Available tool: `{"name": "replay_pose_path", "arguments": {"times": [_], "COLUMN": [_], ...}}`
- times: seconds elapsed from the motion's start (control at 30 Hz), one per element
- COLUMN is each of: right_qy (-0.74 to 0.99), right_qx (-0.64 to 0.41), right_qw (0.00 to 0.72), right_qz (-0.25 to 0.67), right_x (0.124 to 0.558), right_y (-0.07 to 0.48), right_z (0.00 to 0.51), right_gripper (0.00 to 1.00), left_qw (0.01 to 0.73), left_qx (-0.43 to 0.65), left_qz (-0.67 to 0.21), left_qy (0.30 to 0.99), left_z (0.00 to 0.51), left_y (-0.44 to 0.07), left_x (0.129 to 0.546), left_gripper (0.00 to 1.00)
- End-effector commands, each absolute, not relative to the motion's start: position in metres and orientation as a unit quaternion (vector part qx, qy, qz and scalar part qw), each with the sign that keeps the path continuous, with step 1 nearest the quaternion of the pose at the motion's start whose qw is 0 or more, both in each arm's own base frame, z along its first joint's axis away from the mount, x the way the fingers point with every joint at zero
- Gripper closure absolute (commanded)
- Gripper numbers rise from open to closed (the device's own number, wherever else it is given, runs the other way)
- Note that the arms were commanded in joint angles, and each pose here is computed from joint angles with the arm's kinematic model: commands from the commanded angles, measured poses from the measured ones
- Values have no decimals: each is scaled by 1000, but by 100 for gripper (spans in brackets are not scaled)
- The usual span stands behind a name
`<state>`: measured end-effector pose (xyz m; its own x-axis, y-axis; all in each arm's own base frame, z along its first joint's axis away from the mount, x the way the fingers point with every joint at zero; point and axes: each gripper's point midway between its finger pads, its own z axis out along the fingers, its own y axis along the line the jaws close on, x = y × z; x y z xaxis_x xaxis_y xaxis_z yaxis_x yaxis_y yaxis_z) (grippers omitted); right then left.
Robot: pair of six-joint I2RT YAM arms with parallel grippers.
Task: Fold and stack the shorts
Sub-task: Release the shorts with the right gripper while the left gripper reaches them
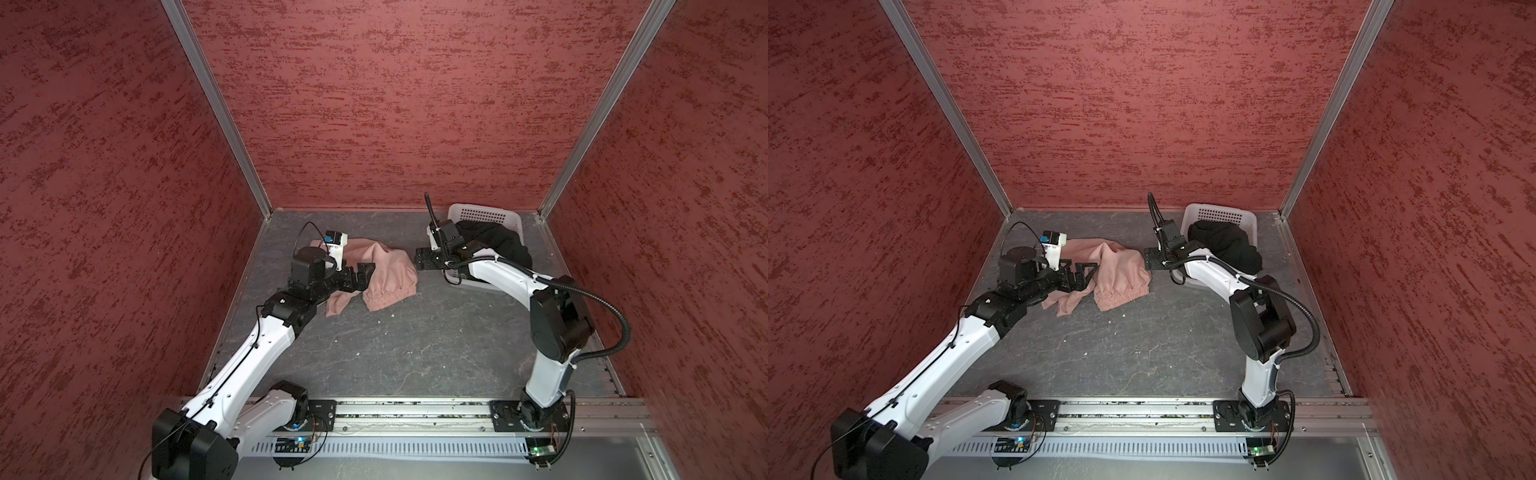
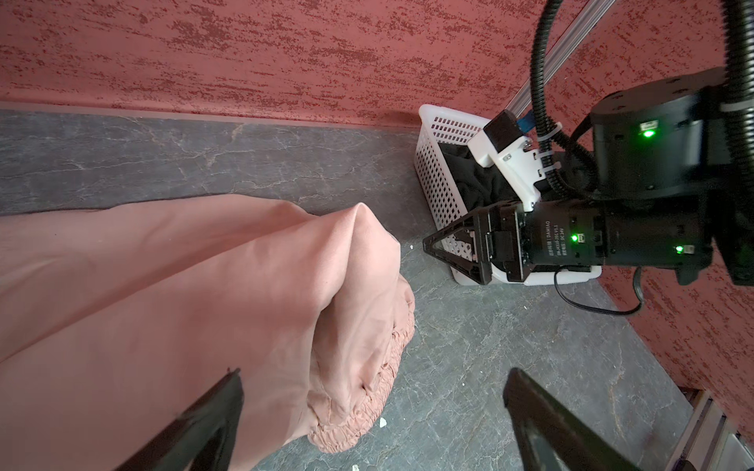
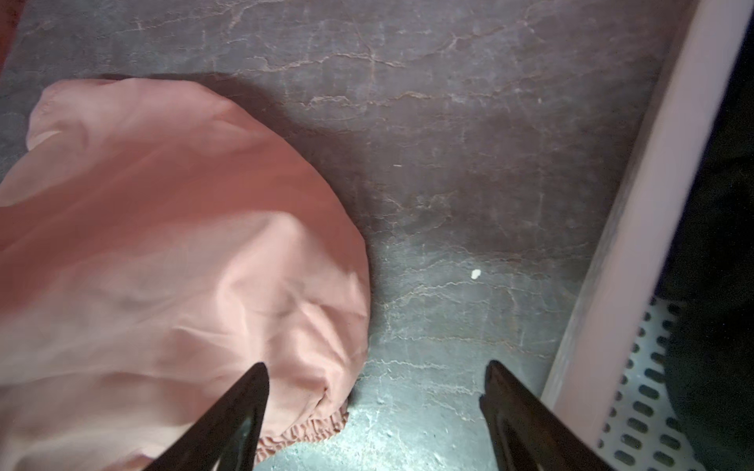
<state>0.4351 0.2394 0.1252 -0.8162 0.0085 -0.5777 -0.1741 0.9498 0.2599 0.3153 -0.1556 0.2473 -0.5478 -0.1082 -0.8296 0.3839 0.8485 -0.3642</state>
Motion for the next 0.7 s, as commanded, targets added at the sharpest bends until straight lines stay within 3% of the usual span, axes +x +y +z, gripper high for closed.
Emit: {"name": "replay_pose_path", "arguments": {"times": [0.0,0.67], "right_qy": [943,946], "right_qx": [-8,36], "right_qw": [308,315], "right_qz": [125,64], "right_x": [449,497], "right_y": [215,143], "right_z": [123,110], "right_gripper": [16,16], "left_qw": [468,455], "left_qx": [83,88], "left_qz": [-265,-270], "left_qy": [839,844], "left_z": [245,236], "left_y": [-157,-165], "left_x": [315,309], "left_gripper": [1,1]}}
